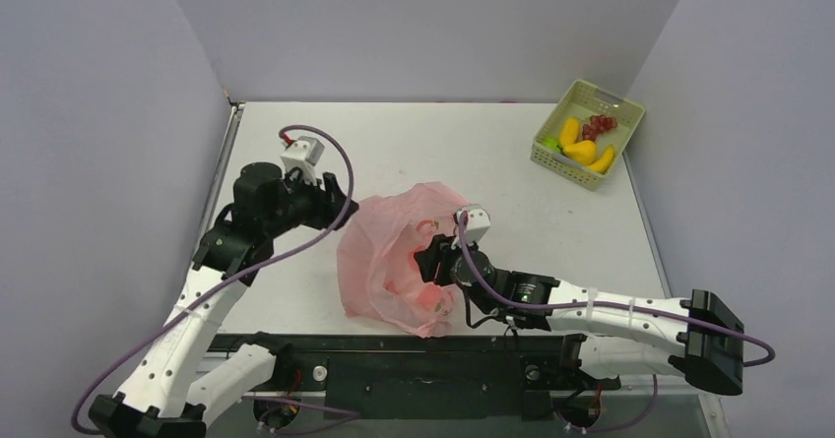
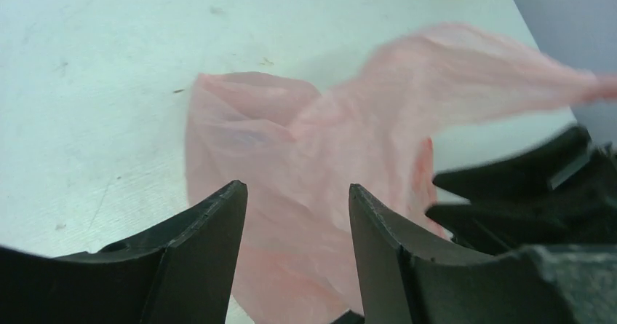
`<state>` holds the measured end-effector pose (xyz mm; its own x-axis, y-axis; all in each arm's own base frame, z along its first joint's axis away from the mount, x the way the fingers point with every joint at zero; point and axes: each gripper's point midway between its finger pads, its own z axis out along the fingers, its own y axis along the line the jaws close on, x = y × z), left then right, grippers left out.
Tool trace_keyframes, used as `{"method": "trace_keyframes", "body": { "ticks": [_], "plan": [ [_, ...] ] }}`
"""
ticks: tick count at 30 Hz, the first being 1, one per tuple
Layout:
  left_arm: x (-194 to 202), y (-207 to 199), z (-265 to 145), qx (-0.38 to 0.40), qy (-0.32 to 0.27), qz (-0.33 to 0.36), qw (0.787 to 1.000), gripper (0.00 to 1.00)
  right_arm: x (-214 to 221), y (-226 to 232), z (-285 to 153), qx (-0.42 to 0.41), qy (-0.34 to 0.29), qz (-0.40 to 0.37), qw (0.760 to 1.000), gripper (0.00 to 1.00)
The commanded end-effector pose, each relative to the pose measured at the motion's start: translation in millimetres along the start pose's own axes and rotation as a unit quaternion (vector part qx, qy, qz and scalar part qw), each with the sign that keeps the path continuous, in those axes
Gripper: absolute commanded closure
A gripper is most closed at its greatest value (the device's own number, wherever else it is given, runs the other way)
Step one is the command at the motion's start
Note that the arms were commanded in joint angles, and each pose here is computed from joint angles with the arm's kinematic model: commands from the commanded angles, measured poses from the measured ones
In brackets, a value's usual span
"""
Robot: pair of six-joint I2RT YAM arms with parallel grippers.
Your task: Take the fake fruits out of the plastic bag
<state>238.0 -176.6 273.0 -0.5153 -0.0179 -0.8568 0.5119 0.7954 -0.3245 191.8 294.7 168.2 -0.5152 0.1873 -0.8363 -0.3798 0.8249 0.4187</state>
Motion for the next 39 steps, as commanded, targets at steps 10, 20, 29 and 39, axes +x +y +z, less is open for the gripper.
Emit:
{"method": "trace_keyframes", "body": {
  "ticks": [10, 20, 29, 39],
  "plan": [
    [-4, 150, 123, -0.072, 0.086, -0.187, 0.976, 0.62, 0, 30, 75, 0.035, -0.013, -0.032, 0.999, 0.64],
    [57, 154, 210, 0.012, 0.178, -0.241, 0.954, 0.76, 16, 17, 120, 0.119, -0.011, -0.021, 0.993, 0.60],
    [104, 115, 234, 0.073, 0.237, -0.281, 0.927, 0.79, 21, -5, 139, 0.168, -0.020, -0.020, 0.985, 0.41],
    [122, 68, 241, 0.129, 0.276, -0.275, 0.912, 0.82, 24, -43, 155, 0.207, -0.021, -0.020, 0.978, 0.33]
  ]
}}
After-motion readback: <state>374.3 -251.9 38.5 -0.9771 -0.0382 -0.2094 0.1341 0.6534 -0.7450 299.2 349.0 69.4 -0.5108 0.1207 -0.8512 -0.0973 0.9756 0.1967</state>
